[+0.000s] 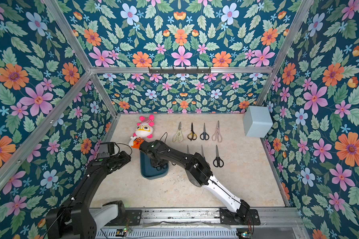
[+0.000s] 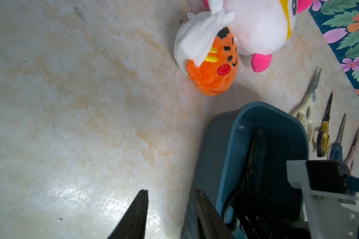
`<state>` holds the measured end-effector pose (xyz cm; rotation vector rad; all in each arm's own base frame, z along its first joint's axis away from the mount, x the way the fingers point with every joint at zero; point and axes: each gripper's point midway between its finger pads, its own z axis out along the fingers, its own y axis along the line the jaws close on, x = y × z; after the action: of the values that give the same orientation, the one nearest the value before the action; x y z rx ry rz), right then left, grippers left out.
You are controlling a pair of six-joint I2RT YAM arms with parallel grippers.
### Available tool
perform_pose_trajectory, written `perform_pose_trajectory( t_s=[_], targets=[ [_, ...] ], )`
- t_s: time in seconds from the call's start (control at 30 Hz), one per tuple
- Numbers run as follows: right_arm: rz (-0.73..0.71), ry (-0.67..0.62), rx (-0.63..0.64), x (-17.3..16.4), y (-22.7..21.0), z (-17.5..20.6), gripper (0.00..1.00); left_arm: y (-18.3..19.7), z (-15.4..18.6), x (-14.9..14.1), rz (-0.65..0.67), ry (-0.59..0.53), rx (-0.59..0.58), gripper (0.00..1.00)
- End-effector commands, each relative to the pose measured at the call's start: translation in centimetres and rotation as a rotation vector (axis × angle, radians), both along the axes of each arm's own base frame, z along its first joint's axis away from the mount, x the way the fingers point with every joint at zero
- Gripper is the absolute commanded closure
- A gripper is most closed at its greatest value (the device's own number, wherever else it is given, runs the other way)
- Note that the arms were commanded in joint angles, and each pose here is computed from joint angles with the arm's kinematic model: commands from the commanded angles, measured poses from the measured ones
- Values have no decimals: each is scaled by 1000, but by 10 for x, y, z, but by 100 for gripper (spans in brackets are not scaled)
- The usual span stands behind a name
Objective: Take the scissors out of the storage box
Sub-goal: Pick up the scissors from the storage box, then place the scissors at the center of the board.
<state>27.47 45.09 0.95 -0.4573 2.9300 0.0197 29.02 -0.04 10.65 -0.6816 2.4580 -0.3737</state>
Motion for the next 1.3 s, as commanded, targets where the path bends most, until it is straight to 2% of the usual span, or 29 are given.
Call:
perform_pose_trajectory(
  t_s=[0.0,0.5,0.83,1.07,1.27],
  targets=[
    [12,42,-83,-9,-17,-21,100,2,-1,-2,6,2,6,58],
    [78,1,194,-10,20,66,100,4,0,0,9,-1,19,58],
    [84,-24,264,-9,26,91,100,8,0,1,12,5,34,58],
    [79,-91,280,-13,1,129,100,9,11,14,-10,-15,45,58],
    [28,-88,253,-39,-55,133,100,9,23,22,-27,-46,59,58]
  ],
)
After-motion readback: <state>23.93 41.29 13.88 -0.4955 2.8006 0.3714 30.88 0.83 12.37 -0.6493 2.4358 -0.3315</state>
